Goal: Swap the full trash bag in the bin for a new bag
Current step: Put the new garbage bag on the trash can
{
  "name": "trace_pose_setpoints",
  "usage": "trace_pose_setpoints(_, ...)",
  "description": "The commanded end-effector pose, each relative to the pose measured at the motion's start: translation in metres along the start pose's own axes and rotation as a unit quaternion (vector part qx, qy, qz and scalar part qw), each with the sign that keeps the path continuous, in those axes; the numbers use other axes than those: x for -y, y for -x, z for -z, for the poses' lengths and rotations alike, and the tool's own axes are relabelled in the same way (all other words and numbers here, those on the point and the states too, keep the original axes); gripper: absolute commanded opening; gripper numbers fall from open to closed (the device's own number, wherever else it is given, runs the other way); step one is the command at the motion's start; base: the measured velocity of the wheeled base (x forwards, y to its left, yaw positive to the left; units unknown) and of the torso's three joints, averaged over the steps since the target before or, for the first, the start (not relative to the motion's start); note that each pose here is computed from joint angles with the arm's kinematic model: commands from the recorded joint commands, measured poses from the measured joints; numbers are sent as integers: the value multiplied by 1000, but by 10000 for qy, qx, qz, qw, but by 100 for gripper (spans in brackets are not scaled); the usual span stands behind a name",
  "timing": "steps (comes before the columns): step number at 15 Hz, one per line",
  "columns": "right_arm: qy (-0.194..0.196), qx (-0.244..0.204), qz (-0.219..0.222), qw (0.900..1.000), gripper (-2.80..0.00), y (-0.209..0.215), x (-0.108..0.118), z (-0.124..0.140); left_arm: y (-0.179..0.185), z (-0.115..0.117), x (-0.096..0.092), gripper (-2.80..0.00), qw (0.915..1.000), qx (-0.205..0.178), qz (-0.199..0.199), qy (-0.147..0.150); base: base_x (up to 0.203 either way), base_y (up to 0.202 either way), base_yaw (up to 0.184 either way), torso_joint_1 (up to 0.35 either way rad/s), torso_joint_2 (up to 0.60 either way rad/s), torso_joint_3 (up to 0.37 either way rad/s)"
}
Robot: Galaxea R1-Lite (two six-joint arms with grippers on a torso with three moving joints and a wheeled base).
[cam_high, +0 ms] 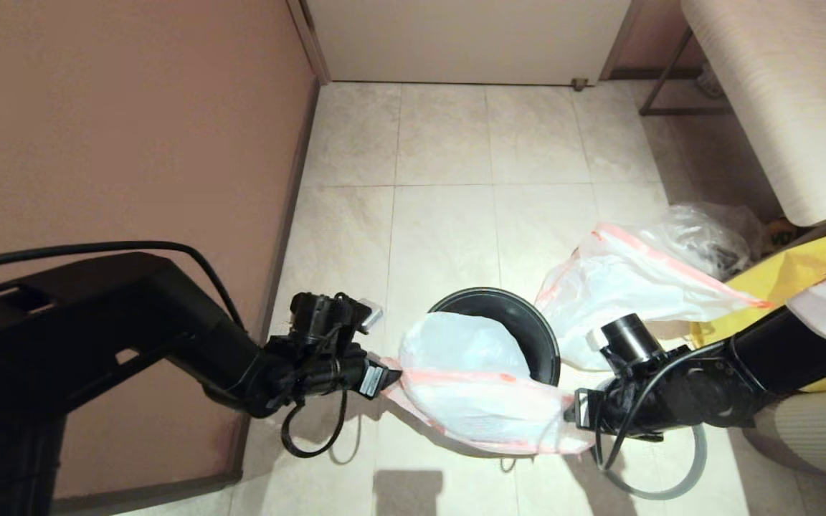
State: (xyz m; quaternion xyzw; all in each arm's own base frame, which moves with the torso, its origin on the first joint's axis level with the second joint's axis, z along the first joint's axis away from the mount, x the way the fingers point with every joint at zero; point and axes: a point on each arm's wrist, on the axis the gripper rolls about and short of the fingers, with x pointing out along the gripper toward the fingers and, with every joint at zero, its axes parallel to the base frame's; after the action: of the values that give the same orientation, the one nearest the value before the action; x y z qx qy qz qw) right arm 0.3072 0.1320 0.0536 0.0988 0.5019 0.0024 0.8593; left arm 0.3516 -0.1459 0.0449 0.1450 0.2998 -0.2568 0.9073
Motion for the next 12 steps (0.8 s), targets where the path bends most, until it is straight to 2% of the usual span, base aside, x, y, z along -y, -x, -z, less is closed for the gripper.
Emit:
trace_pose_setpoints(1,92,48,-115,9999,0,22,-7,3,14,-6,-3,0,9999,140,-27,-57,0,0,0,0,0,0)
trace_pose_setpoints(3,262,-16,-186,9995,0,38,-14,9,20,-8,2,0,9997,204,50,-104,0,0,0,0,0,0)
trace_pose_setpoints(6,175,30,-126,9998,0,38,-9,5,24,-11,11,0,9994,269,154,-178,0,0,0,0,0,0)
trace_pose_setpoints(8,208,129,-383,9990,0,52,-13,3,28,-11,16,0,9990,315,198,-229,0,0,0,0,0,0)
trace_pose_setpoints(9,280,116,-443,9986,-173,53,-16,4,29,-10,18,-280,9990,301,217,-249,0,0,0,0,0,0)
trace_pose_setpoints(10,333,133,-451,9983,-280,54,-16,4,30,-12,20,-280,9988,321,232,-295,0,0,0,0,0,0)
trace_pose_setpoints(12,325,170,-453,9983,-280,55,-16,2,34,-15,20,-280,9985,389,209,-330,0,0,0,0,0,0)
